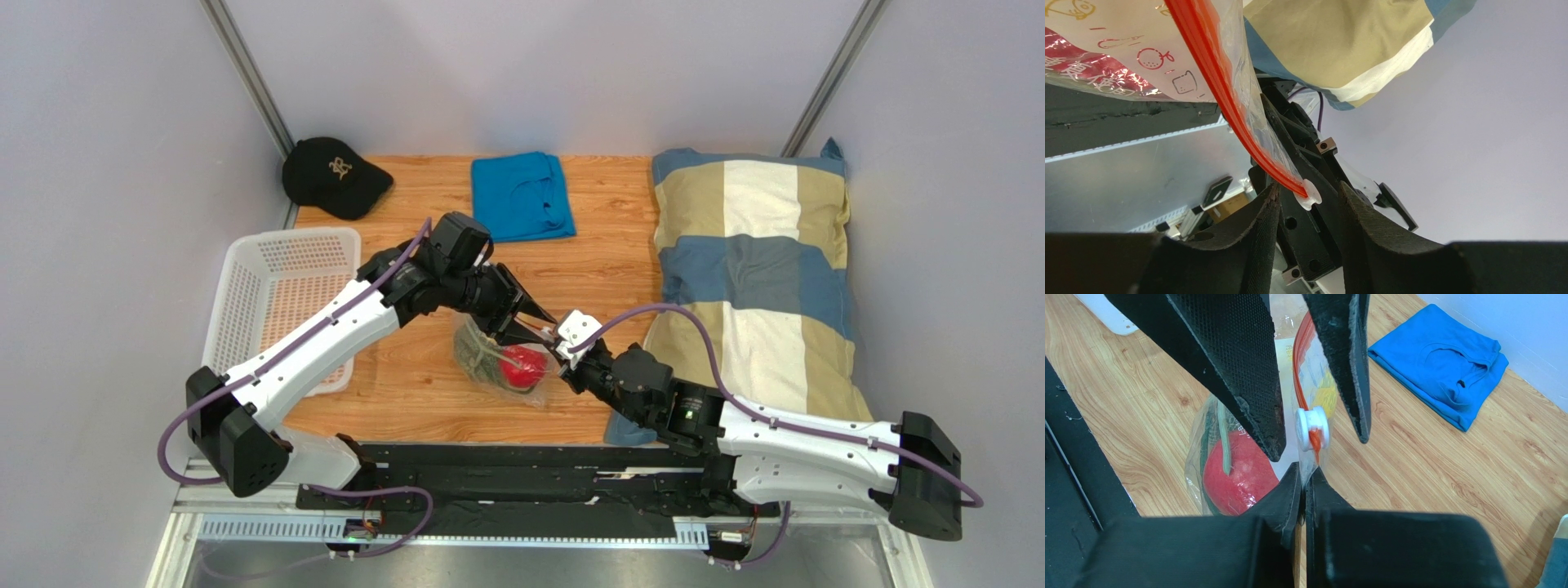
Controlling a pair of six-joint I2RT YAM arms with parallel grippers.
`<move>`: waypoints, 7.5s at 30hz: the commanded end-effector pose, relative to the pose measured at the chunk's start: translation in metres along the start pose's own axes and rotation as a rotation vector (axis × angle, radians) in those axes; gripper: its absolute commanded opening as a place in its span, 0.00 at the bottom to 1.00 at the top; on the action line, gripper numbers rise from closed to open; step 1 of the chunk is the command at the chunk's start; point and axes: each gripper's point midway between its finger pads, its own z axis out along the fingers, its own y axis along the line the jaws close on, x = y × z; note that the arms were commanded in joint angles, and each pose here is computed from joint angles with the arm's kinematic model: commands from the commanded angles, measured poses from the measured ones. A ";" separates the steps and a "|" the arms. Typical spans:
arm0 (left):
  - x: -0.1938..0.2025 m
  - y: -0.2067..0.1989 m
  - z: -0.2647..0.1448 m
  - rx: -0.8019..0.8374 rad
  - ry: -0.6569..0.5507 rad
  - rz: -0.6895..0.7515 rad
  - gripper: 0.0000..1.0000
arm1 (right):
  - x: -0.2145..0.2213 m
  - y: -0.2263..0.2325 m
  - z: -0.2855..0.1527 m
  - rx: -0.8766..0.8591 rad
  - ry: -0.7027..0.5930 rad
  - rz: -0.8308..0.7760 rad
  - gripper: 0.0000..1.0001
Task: Open the zip-top bag and remove the fake food
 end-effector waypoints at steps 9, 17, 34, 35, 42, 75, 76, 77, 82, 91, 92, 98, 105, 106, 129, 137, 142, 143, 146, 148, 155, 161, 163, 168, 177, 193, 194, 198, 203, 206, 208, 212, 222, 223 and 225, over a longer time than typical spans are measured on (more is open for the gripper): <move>0.009 -0.011 -0.012 0.017 -0.007 0.022 0.36 | -0.029 -0.012 0.001 0.042 -0.062 -0.043 0.00; 0.010 -0.016 -0.010 0.027 0.000 0.038 0.33 | -0.033 -0.014 0.003 0.049 -0.067 -0.082 0.00; 0.007 -0.018 -0.010 0.034 -0.025 0.067 0.00 | -0.033 -0.019 -0.007 0.041 -0.100 -0.025 0.08; 0.007 -0.018 -0.010 0.033 -0.023 0.068 0.00 | -0.034 -0.019 -0.009 0.037 -0.108 -0.009 0.11; 0.010 -0.017 -0.014 0.030 -0.018 0.067 0.00 | -0.034 -0.019 -0.010 0.023 -0.118 0.018 0.16; -0.033 -0.017 -0.008 0.004 -0.138 0.088 0.00 | -0.044 -0.012 -0.030 -0.081 -0.147 -0.034 0.00; -0.034 -0.015 -0.010 0.001 -0.151 0.085 0.00 | -0.044 -0.013 -0.032 -0.074 -0.156 -0.020 0.00; -0.040 -0.009 -0.011 -0.016 -0.176 0.070 0.00 | -0.049 -0.014 -0.033 -0.071 -0.182 -0.012 0.00; -0.070 0.007 -0.007 -0.012 -0.228 0.027 0.00 | -0.056 -0.021 -0.040 -0.048 -0.203 0.013 0.00; -0.138 0.017 -0.039 -0.055 -0.457 0.072 0.00 | -0.030 -0.037 -0.046 0.034 -0.139 0.052 0.00; -0.144 0.018 -0.042 -0.064 -0.480 0.086 0.00 | -0.025 -0.039 -0.046 0.044 -0.129 0.057 0.00; -0.186 0.014 -0.068 -0.083 -0.627 0.203 0.00 | -0.016 -0.039 -0.048 0.046 -0.108 0.076 0.00; -0.212 -0.007 -0.095 -0.110 -0.734 0.297 0.00 | -0.014 -0.046 -0.047 0.065 -0.091 0.057 0.00; -0.215 -0.014 -0.094 -0.092 -0.734 0.317 0.00 | -0.013 -0.047 -0.046 0.063 -0.087 0.057 0.00; -0.072 -0.022 -0.007 0.013 -0.208 0.719 0.44 | 0.012 -0.038 -0.049 0.072 0.110 0.247 0.00; -0.033 -0.030 0.005 0.142 -0.127 0.882 0.32 | 0.002 -0.041 -0.050 0.094 0.096 0.292 0.00; -0.039 -0.033 0.020 0.153 -0.140 0.944 0.32 | -0.007 -0.044 -0.054 0.097 0.069 0.308 0.00; -0.041 -0.036 0.021 0.161 -0.146 0.956 0.32 | -0.009 -0.044 -0.054 0.095 0.065 0.307 0.00; -0.048 -0.045 0.025 0.164 -0.181 0.982 0.32 | -0.010 -0.046 -0.056 0.101 0.056 0.309 0.00; -0.052 -0.043 0.030 0.143 -0.182 0.981 0.31 | -0.011 -0.047 -0.057 0.103 0.051 0.303 0.00; -0.055 -0.042 0.038 0.136 -0.180 0.965 0.38 | -0.009 -0.046 -0.057 0.099 0.053 0.295 0.00; -0.054 -0.043 0.043 0.136 -0.167 0.955 0.41 | -0.009 -0.046 -0.056 0.094 0.051 0.288 0.00; -0.054 -0.040 0.047 0.125 -0.159 0.937 0.41 | -0.011 -0.046 -0.056 0.094 0.046 0.290 0.00; -0.060 -0.036 0.057 0.097 -0.149 0.890 0.41 | -0.016 -0.045 -0.055 0.087 0.036 0.288 0.00; -0.057 -0.044 0.064 0.105 -0.114 0.870 0.15 | -0.012 -0.037 -0.051 0.065 0.109 0.316 0.25; -0.033 -0.040 0.037 0.095 -0.091 0.981 0.00 | -0.041 -0.051 -0.030 0.160 0.252 0.487 0.59; -0.030 -0.040 0.033 0.099 -0.094 0.986 0.00 | -0.042 -0.051 -0.028 0.155 0.255 0.494 0.57; -0.027 -0.039 0.028 0.108 -0.093 0.995 0.00 | -0.039 -0.048 -0.018 0.150 0.263 0.509 0.49; -0.022 -0.043 0.026 0.124 -0.081 1.006 0.00 | -0.029 -0.044 -0.007 0.153 0.280 0.520 0.50; -0.019 -0.041 0.027 0.123 -0.067 1.010 0.00 | -0.020 -0.047 -0.002 0.192 0.304 0.521 0.51; -0.018 -0.038 0.028 0.119 -0.059 1.009 0.00 | -0.016 -0.047 0.000 0.198 0.313 0.517 0.52; -0.017 -0.039 0.027 0.121 -0.060 1.014 0.00 | 0.000 -0.046 0.007 0.225 0.352 0.512 0.52; -0.021 -0.035 0.024 0.090 -0.078 1.021 0.00 | 0.016 -0.065 -0.006 0.334 0.402 0.454 0.12; -0.021 -0.035 0.024 0.085 -0.077 1.022 0.00 | 0.016 -0.068 -0.008 0.349 0.403 0.446 0.08; -0.023 -0.034 0.024 0.076 -0.082 1.033 0.00 | 0.018 -0.077 -0.014 0.392 0.405 0.423 0.00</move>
